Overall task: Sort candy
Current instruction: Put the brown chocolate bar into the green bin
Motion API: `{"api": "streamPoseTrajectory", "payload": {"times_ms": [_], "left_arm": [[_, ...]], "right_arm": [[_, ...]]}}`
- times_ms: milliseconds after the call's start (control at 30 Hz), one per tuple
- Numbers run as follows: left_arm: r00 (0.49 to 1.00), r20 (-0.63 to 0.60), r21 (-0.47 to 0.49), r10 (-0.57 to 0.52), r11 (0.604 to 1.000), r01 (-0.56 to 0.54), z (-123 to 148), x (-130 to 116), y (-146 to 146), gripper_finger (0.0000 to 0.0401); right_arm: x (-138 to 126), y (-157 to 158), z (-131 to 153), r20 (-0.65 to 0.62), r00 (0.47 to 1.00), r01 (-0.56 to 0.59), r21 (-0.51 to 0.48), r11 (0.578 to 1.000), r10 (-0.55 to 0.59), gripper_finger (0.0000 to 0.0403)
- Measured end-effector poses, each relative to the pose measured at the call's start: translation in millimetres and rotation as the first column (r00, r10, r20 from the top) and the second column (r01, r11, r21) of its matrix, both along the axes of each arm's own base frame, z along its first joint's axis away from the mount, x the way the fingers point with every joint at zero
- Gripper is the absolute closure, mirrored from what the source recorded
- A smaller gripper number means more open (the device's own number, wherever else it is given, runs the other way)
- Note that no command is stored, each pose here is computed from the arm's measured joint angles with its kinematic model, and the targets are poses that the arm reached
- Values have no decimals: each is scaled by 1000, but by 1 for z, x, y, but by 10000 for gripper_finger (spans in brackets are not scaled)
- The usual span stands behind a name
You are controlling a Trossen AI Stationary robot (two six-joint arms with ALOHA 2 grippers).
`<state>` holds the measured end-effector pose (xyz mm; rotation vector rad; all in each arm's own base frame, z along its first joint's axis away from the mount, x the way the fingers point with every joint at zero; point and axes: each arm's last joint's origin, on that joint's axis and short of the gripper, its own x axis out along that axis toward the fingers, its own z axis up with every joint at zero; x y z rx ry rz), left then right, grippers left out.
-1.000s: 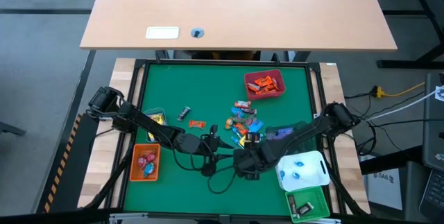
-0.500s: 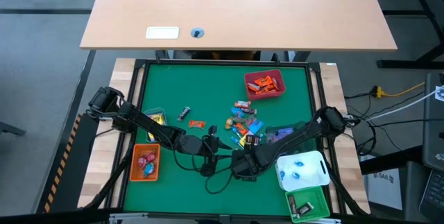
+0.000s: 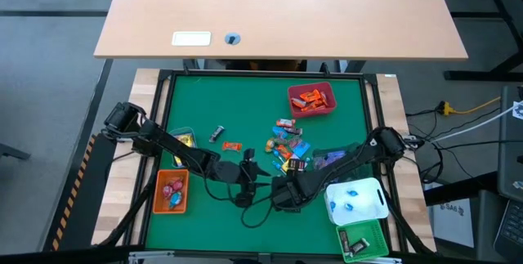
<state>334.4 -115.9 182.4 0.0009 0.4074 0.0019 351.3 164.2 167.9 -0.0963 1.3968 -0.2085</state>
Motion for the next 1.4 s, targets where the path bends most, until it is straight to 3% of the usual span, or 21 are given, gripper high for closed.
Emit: {"api": "streamPoseTrajectory", "payload": {"times_ms": [467, 867, 1167, 1400], "left_arm": [[977, -212, 77, 8, 997, 9, -18, -11, 3, 270], [977, -215, 76, 9, 997, 8, -19, -11, 3, 270], [977, -214, 76, 9, 997, 8, -19, -11, 3, 270], [977, -212, 74, 7, 997, 9, -19, -11, 3, 270]], "right_arm": [[0, 0, 0, -2, 1000, -1, 3, 1000, 1, 236], [1, 1, -2, 2, 1000, -2, 7, 1000, 2, 236], [-8, -2, -26, 15, 1000, 21, 30, 999, -21, 236], [-7, -2, -27, 23, 1000, 18, 38, 999, -19, 295]]}}
